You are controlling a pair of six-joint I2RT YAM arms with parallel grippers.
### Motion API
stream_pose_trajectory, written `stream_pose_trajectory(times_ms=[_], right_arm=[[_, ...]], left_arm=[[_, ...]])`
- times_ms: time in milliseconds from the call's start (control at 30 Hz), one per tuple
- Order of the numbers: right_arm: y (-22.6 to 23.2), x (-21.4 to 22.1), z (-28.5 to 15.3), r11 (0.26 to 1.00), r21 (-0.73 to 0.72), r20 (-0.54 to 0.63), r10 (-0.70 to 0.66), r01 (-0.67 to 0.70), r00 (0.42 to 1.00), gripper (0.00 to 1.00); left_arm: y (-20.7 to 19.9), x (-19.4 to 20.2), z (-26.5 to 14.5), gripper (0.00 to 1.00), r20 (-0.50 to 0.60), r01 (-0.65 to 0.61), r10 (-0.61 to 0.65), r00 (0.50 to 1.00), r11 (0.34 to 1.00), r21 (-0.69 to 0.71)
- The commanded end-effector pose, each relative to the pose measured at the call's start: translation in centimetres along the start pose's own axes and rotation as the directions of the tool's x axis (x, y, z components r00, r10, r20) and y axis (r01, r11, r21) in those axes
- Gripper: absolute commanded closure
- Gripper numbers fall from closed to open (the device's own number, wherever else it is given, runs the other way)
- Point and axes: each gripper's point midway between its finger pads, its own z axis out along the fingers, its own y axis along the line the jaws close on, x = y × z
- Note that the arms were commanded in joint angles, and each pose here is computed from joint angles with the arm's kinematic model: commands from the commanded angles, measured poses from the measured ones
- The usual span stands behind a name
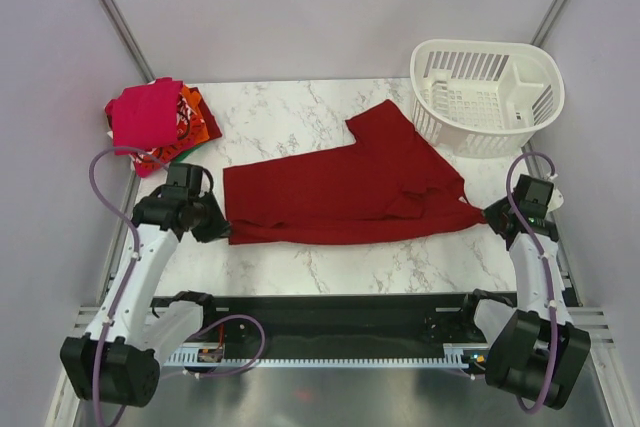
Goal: Fold and stack the t-shirts
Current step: Fold the tshirt
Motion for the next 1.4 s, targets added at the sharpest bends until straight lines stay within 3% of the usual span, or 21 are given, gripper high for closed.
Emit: stream_pose_trajectory(times_ms=[0,33,100,133,167,233,467,600,700,833,933,1100,1367], right_arm=[[0.2,0.1,-0.2,1.000,-0.016,-0.003,0.003,-0.003,1.000,0.96],[0.2,0.0,-0.4,1.000,-0.023,0.005,0.000,0.000,1.000,0.92],[0.0,0.3,-0.5,1.000,-0.026,0.006,-0.003,0.003,1.000,0.70],[0.3,0.0,-1.1,0.999,-0.044,0.029,-0.003,0.004,1.000,0.24],[0.3,-0.1,-1.2,0.999,-0.049,0.034,0.000,0.002,0.999,0.15],[1.4,-0.5,-1.7,0.996,-0.088,0.029,0.001,0.002,1.000,0.07],[9.8,-0.3,-5.3,0.919,-0.368,0.078,-0.122,0.142,0.989,0.11],[12.4,2.7,-5.0,0.894,-0.346,0.060,-0.280,0.283,0.958,0.13],[12.6,4.7,-4.1,0.888,-0.346,0.014,-0.319,0.304,0.948,0.15],[12.8,6.0,-3.4,0.881,-0.359,0.001,-0.329,0.308,0.944,0.16],[12.9,6.6,-3.1,0.874,-0.364,-0.005,-0.346,0.321,0.938,0.16],[13.1,7.6,-2.6,0.864,-0.378,-0.015,-0.365,0.332,0.931,0.16],[12.4,8.9,-1.9,0.856,-0.393,-0.030,-0.377,0.336,0.926,0.16]], left_arm=[[-0.3,3.3,-1.3,0.78,-0.099,0.003,0.005,0.995,0.997,0.076],[-0.3,4.0,-1.6,0.69,-0.102,0.003,0.007,0.995,0.995,0.101],[-0.2,5.2,-2.3,0.60,-0.121,0.008,0.007,0.993,0.992,0.123],[0.1,5.6,-3.4,0.50,-0.087,0.003,0.009,0.996,0.991,0.136],[0.2,5.7,-3.8,0.48,-0.081,0.005,0.006,0.997,0.991,0.135],[0.3,5.4,-5.1,0.46,-0.039,-0.005,0.011,0.999,0.990,0.143],[-2.7,3.2,-3.8,0.52,0.011,-0.028,0.027,1.000,0.964,0.263],[-4.9,1.3,-1.2,0.57,0.038,-0.061,0.052,0.998,0.950,0.307],[-6.6,1.8,0.8,0.57,0.013,-0.174,0.176,0.984,0.953,0.249],[-8.3,3.7,3.8,0.55,-0.026,-0.386,0.390,0.920,0.916,0.109],[-8.9,4.8,6.0,0.51,-0.047,-0.478,0.478,0.877,0.878,0.013],[-10.6,6.3,8.8,0.44,-0.067,-0.591,0.587,0.806,0.804,-0.064],[-11.0,5.4,12.1,0.46,-0.086,-0.656,0.655,0.751,0.724,-0.213]])
